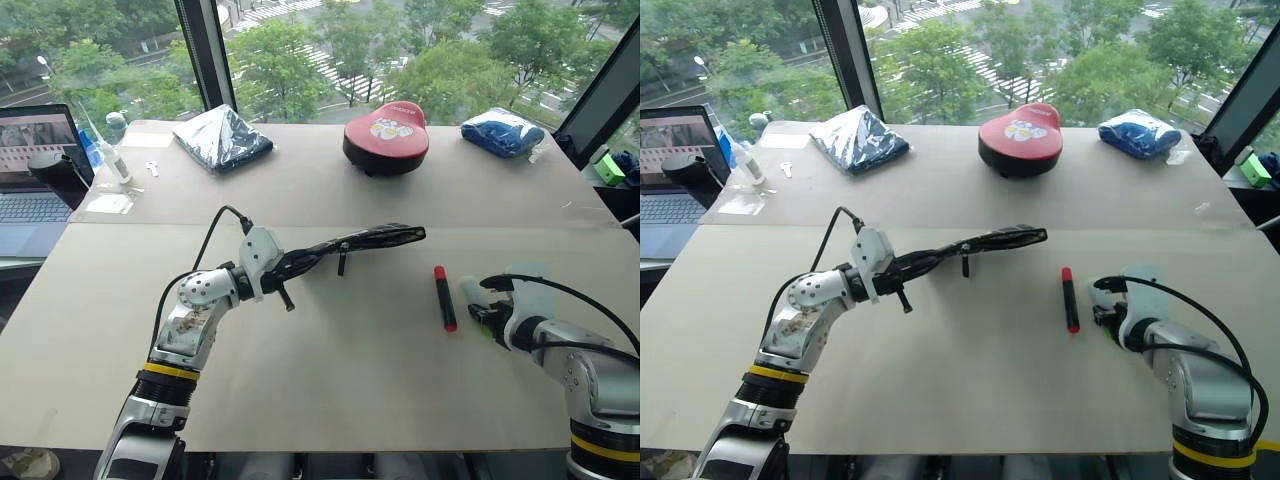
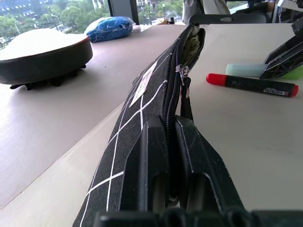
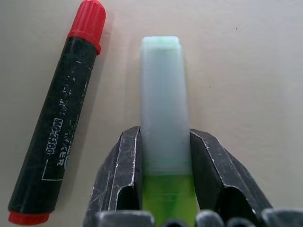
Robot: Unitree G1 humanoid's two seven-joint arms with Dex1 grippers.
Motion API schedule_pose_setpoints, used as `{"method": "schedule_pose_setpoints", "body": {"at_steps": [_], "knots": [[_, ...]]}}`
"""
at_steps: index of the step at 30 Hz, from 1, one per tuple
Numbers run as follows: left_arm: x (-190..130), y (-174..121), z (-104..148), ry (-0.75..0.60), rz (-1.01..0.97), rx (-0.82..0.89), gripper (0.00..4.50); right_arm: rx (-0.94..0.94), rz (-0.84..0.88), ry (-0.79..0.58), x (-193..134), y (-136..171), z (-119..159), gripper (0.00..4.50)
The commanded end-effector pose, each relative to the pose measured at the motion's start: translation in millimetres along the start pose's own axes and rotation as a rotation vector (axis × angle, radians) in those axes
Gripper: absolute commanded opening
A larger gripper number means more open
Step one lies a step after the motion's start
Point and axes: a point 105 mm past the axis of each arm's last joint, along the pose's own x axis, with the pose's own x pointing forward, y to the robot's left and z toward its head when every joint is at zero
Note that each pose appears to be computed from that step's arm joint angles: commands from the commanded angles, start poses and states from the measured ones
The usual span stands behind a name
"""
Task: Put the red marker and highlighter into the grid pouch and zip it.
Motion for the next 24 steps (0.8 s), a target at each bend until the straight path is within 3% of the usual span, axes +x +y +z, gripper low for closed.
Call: {"method": "schedule_pose_setpoints", "body": {"at_steps": [1,4,6,10,13,18,21,24], "knots": [[0.2,4.3,15.7,-0.047,0.009,0.050,0.00,0.003,-0.127,0.022,-1.1,-27.1,-6.3,1.05],[1.3,3.9,16.4,-0.050,0.004,0.052,0.00,-0.008,-0.189,-0.040,-0.7,-40.1,12.0,1.05],[1.8,3.9,16.7,-0.051,0.001,0.053,0.00,-0.059,-0.212,-0.145,-4.7,-44.6,38.4,1.05],[1.9,3.4,16.4,-0.048,-0.010,0.053,0.00,-0.113,-0.038,-0.407,-27.8,-21.5,105.2,1.05],[1.7,3.8,16.0,-0.047,-0.013,0.053,0.00,-0.349,0.156,-0.546,-54.5,18.0,135.2,1.05],[3.0,2.1,15.9,-0.048,-0.021,0.053,0.00,-0.842,0.313,-0.482,-60.4,63.4,124.1,1.05],[4.0,0.7,16.0,-0.050,-0.022,0.052,0.00,-0.990,0.332,-0.439,-51.0,72.5,115.9,1.05],[4.1,-1.8,15.6,-0.052,-0.023,0.051,0.00,-1.003,0.383,-0.450,-48.1,83.7,113.8,1.05]]}}
